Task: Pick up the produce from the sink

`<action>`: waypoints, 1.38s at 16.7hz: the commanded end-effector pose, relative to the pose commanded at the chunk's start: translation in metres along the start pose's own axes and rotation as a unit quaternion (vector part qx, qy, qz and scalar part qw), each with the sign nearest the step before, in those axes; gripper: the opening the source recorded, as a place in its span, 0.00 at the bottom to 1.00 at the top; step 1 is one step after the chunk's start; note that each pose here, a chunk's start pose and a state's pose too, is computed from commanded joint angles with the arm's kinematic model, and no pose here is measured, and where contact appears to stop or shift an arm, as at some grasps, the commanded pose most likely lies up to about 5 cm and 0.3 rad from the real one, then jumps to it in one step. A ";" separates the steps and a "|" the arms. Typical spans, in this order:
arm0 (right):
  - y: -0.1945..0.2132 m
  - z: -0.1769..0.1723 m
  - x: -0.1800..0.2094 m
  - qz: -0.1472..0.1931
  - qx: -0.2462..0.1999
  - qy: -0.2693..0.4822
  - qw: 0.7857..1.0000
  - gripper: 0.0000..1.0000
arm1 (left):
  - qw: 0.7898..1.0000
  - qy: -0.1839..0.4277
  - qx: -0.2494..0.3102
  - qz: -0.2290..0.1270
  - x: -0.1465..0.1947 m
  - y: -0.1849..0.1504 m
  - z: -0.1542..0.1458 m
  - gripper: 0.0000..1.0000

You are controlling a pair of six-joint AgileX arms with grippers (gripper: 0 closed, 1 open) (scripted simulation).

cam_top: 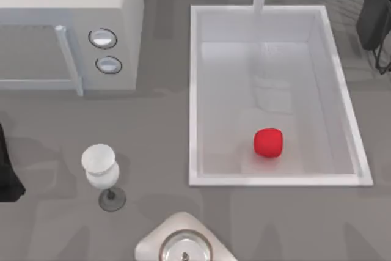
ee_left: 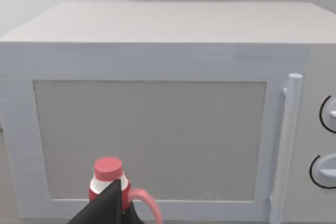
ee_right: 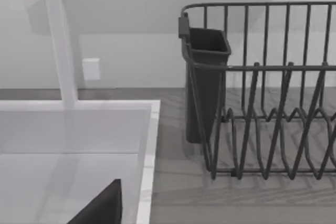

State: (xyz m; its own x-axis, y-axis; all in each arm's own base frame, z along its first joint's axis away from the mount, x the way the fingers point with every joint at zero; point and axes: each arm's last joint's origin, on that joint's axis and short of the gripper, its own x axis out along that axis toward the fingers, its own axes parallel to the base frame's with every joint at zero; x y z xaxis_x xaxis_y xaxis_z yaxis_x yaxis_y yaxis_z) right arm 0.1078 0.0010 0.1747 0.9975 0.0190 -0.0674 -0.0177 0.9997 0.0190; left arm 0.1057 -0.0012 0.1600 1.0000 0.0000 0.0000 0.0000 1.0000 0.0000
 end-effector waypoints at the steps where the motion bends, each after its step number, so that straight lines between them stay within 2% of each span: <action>1: 0.001 0.007 0.001 0.004 0.004 0.016 1.000 1.00 | 1.000 0.000 0.000 0.000 0.000 0.000 0.000 1.00; 6: 0.012 0.058 0.024 0.030 0.031 0.138 0.990 1.00 | 1.000 0.000 0.000 0.000 0.000 0.000 0.000 1.00; 10: 0.032 0.098 0.071 0.046 0.049 0.263 0.962 1.00 | 1.000 0.000 0.000 0.000 0.000 0.000 0.000 1.00; 13: 0.055 0.114 0.121 0.050 0.055 0.362 0.929 1.00 | 1.000 0.000 0.000 0.000 0.000 0.000 0.000 1.00; 16: 0.086 0.113 0.176 0.045 0.053 0.456 0.887 1.00 | 1.000 0.000 0.000 0.000 0.000 0.000 0.000 1.00; 20: 0.131 0.083 0.239 0.027 0.040 0.562 0.826 1.00 | 1.000 0.000 0.000 0.000 0.000 0.000 0.000 1.00; 23: 0.161 0.051 0.272 0.010 0.025 0.621 0.783 1.00 | 1.000 0.000 0.000 0.000 0.000 0.000 0.000 1.00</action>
State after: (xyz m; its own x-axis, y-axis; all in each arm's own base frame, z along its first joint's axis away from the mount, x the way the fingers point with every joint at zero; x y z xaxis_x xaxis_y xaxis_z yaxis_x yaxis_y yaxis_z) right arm 0.3796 0.1665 0.2099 0.1601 0.0681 -0.9847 0.0023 0.9976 0.0694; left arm 0.1057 -0.0012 0.1600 1.0000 0.0000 0.0000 0.0000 1.0000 0.0000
